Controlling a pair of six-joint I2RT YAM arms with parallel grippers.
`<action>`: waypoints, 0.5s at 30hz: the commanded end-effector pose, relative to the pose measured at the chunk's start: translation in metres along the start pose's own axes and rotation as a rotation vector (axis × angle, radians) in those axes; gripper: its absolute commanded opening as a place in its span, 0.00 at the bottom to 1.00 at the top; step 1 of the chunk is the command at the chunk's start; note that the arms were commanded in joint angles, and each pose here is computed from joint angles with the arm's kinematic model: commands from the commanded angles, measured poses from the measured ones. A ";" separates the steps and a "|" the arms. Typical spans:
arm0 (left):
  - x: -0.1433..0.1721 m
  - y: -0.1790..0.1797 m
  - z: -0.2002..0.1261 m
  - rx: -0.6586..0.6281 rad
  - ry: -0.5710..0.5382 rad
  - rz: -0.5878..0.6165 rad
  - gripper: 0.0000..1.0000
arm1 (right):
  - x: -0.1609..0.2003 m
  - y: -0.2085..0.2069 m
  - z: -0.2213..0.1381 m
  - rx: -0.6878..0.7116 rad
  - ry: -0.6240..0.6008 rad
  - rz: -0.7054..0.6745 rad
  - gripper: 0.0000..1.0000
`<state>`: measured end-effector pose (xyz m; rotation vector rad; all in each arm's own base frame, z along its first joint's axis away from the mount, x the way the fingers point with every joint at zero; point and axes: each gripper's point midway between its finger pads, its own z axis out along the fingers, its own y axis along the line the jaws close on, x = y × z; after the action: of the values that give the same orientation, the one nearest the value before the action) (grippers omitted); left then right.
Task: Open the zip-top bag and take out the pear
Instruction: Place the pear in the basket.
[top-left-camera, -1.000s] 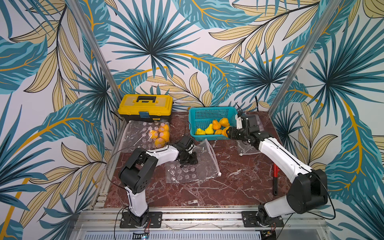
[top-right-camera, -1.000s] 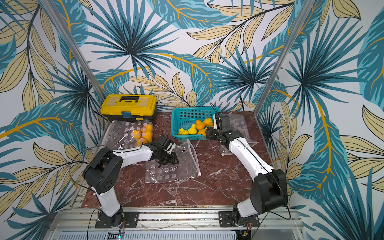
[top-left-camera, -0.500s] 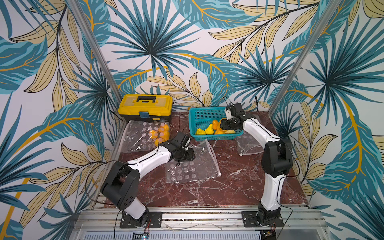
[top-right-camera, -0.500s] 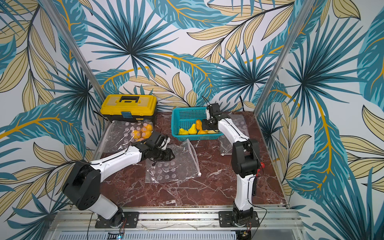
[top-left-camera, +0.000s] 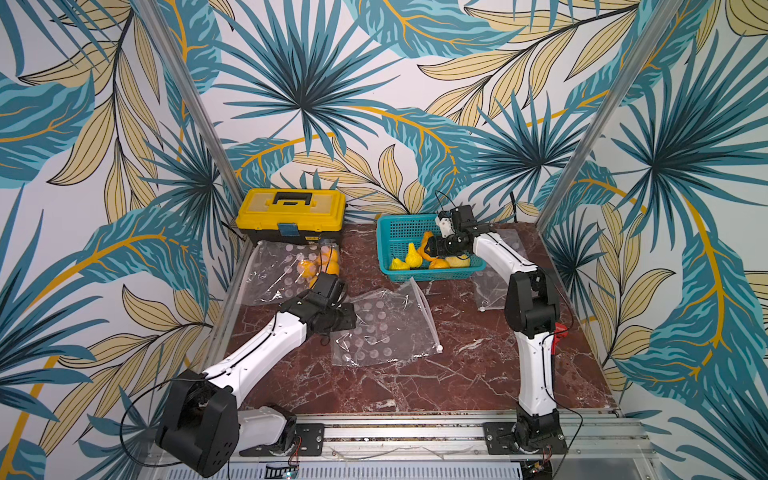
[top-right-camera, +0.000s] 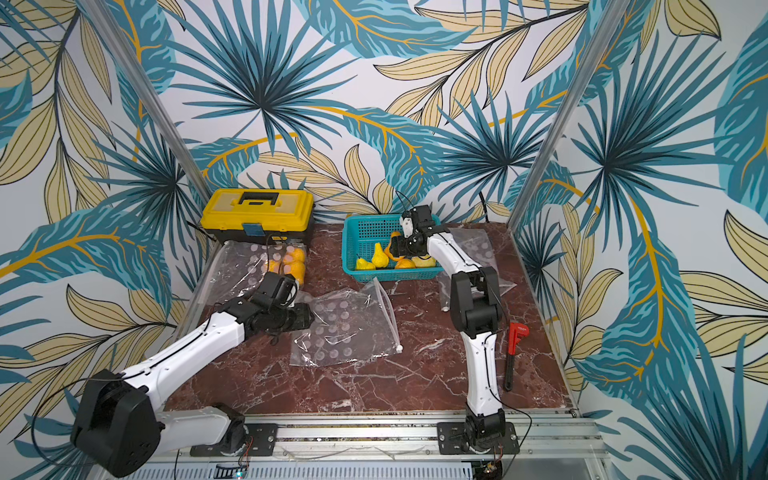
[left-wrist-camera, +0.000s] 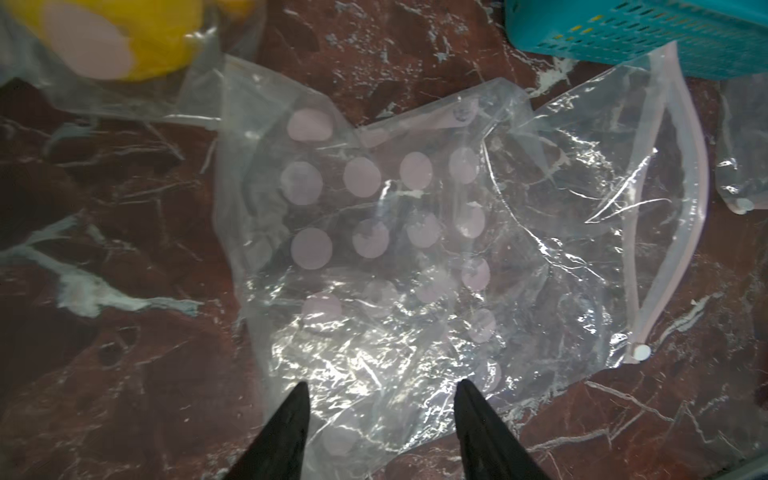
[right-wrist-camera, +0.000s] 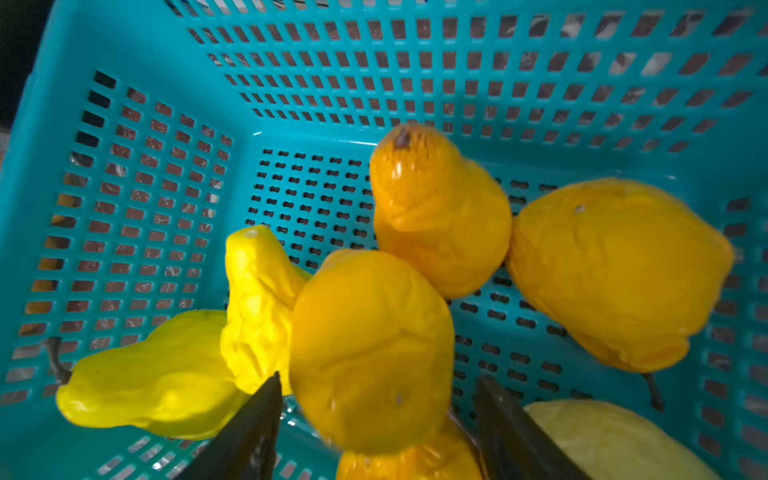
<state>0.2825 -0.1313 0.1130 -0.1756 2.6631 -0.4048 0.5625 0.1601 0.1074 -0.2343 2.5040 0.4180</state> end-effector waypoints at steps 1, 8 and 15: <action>0.002 0.024 -0.004 -0.062 -0.015 -0.028 0.62 | -0.014 0.009 -0.037 0.012 -0.034 -0.014 0.77; 0.005 0.032 0.009 -0.043 0.034 -0.024 0.68 | -0.001 0.036 -0.096 -0.053 -0.039 -0.028 0.77; 0.004 0.034 0.031 0.000 0.051 -0.044 0.68 | 0.086 0.077 -0.118 -0.143 0.064 -0.012 0.75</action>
<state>0.2835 -0.1044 0.0818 -0.2490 2.7229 -0.3886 0.4483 0.1714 0.2065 -0.3186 2.4185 0.5283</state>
